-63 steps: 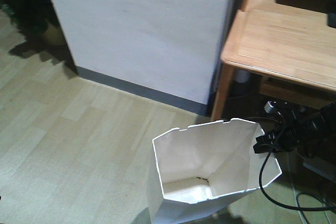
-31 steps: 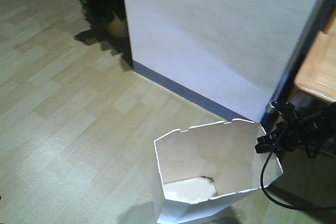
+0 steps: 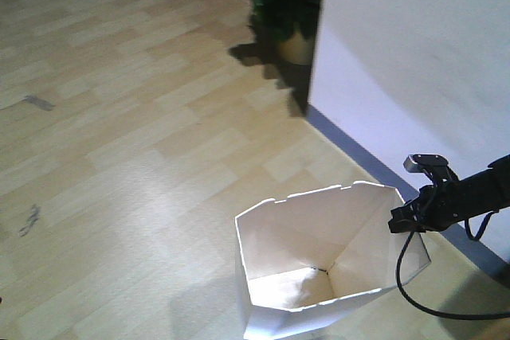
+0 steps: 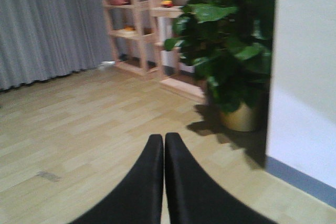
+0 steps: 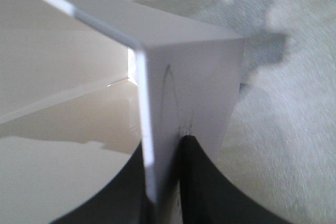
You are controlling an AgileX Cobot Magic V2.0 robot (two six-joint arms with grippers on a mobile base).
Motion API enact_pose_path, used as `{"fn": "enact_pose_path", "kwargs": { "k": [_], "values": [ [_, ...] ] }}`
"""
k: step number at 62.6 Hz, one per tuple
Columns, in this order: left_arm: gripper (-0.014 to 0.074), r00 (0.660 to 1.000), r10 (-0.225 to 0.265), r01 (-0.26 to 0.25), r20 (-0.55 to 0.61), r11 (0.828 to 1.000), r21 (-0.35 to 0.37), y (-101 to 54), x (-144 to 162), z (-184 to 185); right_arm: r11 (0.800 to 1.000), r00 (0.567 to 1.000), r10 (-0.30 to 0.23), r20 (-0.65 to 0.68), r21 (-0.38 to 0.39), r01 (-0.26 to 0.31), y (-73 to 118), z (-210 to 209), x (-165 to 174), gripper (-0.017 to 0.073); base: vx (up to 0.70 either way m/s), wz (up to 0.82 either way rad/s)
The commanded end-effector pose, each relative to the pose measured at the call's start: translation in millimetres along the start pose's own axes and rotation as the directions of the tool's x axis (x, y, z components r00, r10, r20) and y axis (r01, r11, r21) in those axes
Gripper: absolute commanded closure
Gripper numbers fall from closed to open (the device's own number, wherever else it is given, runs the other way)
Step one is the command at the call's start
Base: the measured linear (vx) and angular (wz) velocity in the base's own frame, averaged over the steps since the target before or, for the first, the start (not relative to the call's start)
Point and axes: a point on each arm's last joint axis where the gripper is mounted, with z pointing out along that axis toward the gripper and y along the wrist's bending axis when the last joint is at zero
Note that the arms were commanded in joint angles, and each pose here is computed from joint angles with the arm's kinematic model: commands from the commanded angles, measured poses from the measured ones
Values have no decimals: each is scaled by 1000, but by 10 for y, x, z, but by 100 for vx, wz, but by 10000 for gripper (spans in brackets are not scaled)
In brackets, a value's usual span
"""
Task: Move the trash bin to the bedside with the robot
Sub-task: 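Hold the bin in the right gripper while the base turns toward the bed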
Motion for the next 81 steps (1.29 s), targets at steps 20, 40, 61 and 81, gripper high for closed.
{"fn": "enact_pose_path", "kwargs": {
  "k": [20, 40, 61, 81],
  "values": [
    [600, 995, -7, 6, 102, 1000, 6, -6, -150, -22, 982, 996, 32, 85, -187, -16, 243, -236, -179, 561, 17, 76],
    [600, 995, -7, 6, 102, 1000, 6, -6, -150, -22, 982, 996, 33, 86, -187, -16, 243, -236, -179, 561, 19, 60],
    [600, 995, -7, 6, 102, 1000, 6, -6, -150, -22, 982, 996, 33, 86, -187, -16, 243, -236, -179, 561, 22, 25],
    [600, 995, -7, 6, 102, 1000, 6, -6, -150, -22, 982, 996, 33, 86, -187, -16, 243, -236, -179, 561, 27, -3]
  ]
}}
